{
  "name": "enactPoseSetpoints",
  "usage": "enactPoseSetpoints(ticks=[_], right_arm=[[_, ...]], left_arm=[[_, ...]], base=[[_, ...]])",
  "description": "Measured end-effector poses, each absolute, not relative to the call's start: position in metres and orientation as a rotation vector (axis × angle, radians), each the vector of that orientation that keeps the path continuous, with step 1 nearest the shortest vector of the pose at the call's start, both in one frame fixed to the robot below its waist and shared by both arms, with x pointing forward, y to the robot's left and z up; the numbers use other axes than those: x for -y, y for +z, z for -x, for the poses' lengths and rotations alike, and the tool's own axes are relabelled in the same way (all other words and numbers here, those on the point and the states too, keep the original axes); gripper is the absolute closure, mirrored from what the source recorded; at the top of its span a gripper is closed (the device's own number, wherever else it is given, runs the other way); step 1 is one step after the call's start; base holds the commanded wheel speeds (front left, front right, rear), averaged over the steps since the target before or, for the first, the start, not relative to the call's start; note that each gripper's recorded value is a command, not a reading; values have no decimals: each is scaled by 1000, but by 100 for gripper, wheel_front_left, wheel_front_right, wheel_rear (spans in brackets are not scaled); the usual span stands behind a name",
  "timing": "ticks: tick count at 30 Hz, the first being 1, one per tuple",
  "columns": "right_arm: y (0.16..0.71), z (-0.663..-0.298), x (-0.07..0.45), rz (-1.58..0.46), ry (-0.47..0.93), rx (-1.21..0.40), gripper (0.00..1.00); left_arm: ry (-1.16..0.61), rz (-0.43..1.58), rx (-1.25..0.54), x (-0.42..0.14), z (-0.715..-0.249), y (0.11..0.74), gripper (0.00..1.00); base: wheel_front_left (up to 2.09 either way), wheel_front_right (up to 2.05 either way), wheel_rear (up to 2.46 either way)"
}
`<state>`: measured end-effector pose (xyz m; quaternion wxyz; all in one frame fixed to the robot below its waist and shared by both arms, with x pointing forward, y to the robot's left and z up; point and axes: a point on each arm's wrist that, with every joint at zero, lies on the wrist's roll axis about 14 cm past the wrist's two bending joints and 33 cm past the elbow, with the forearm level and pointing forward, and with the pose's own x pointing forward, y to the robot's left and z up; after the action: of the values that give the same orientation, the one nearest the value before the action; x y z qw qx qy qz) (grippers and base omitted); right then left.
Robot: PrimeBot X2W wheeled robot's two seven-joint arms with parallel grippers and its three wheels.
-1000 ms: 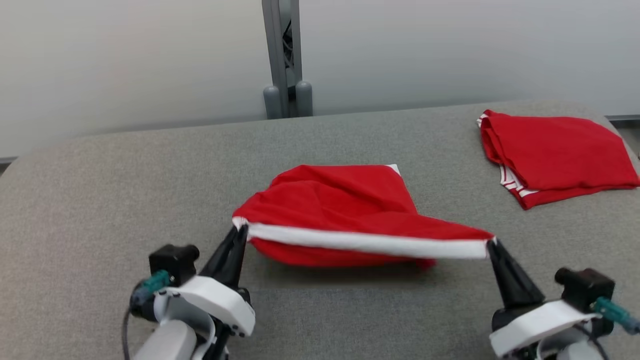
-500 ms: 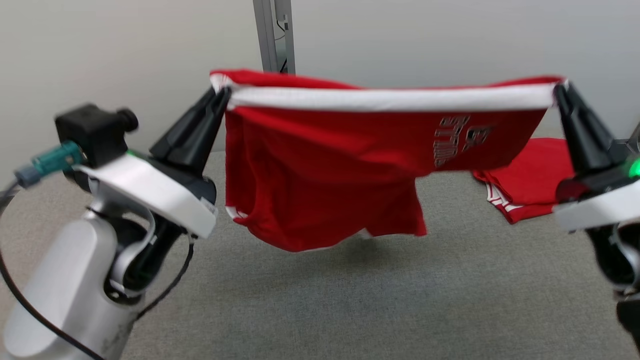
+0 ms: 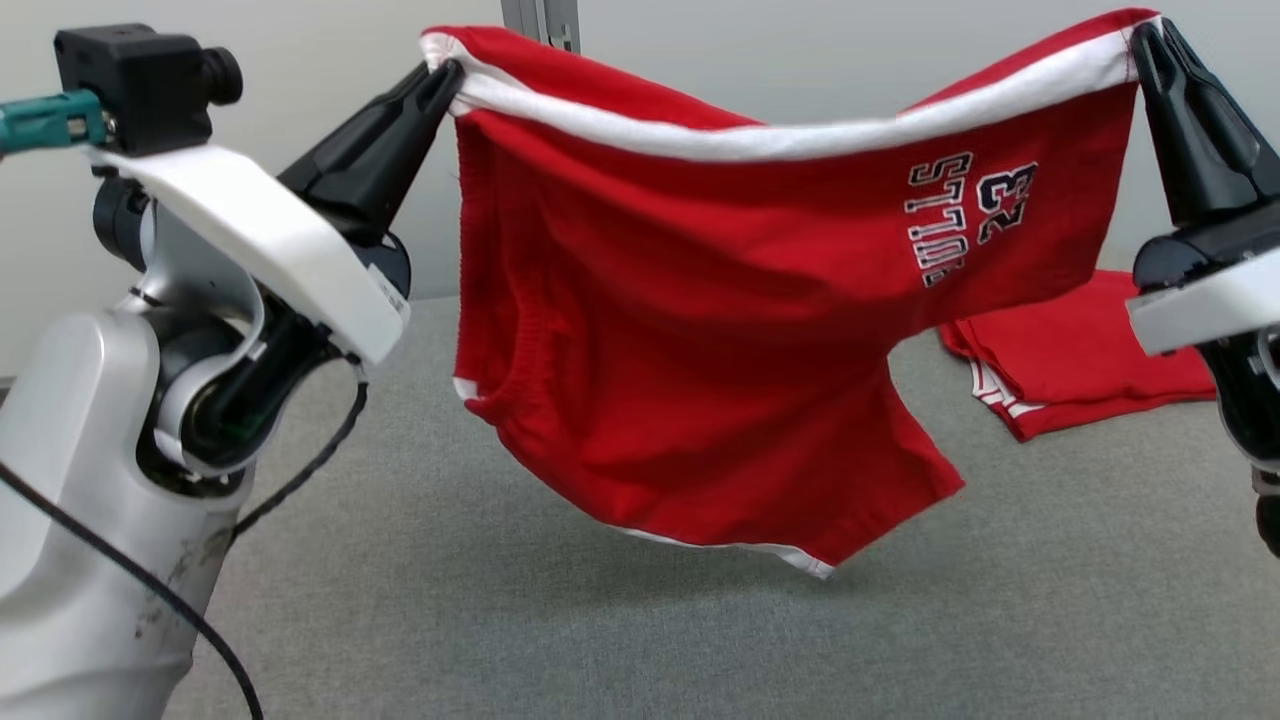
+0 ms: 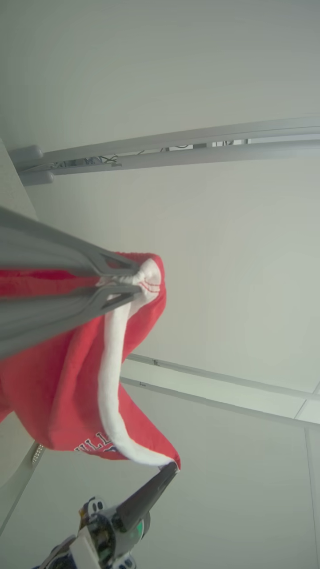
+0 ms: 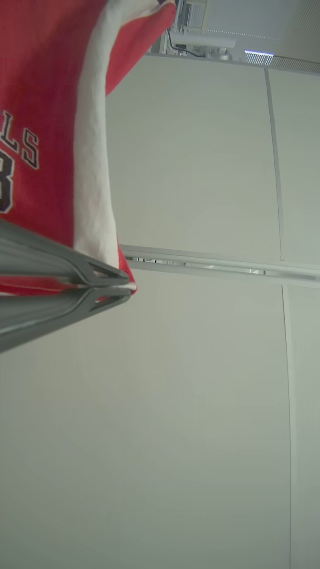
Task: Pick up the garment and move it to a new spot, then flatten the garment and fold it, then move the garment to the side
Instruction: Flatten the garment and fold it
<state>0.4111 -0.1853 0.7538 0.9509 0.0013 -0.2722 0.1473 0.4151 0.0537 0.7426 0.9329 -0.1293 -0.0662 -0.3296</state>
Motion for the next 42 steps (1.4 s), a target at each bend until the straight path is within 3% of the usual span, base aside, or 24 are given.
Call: enactPoseSetpoints(ticks=[7, 18, 22, 25, 30, 35, 42], right_arm=[[734, -469, 184, 4, 275, 443, 100], [772, -589, 164, 97, 257, 531, 100], [762, -618, 156, 106, 261, 528, 100], [721, -649, 144, 100, 274, 489, 100], [661, -670, 140, 78, 276, 395, 100], [566, -676, 145, 50, 277, 215, 100], [477, -631, 166, -68, 247, -16, 100]], left_arm=[[-653, 218, 100, -46, -468, 724, 100], [-535, 68, 414, -50, -586, 757, 100], [-509, 58, 445, -53, -618, 740, 100], [-479, 50, 360, -59, -656, 679, 100], [-493, 64, 236, -51, -675, 611, 100], [-544, 121, 109, -34, -670, 538, 100], [-602, 183, -113, -31, -605, 455, 100]], base=[[0, 0, 0], [0, 0, 0], [0, 0, 0], [0, 0, 0], [0, 0, 0], [0, 0, 0], [0, 0, 0]])
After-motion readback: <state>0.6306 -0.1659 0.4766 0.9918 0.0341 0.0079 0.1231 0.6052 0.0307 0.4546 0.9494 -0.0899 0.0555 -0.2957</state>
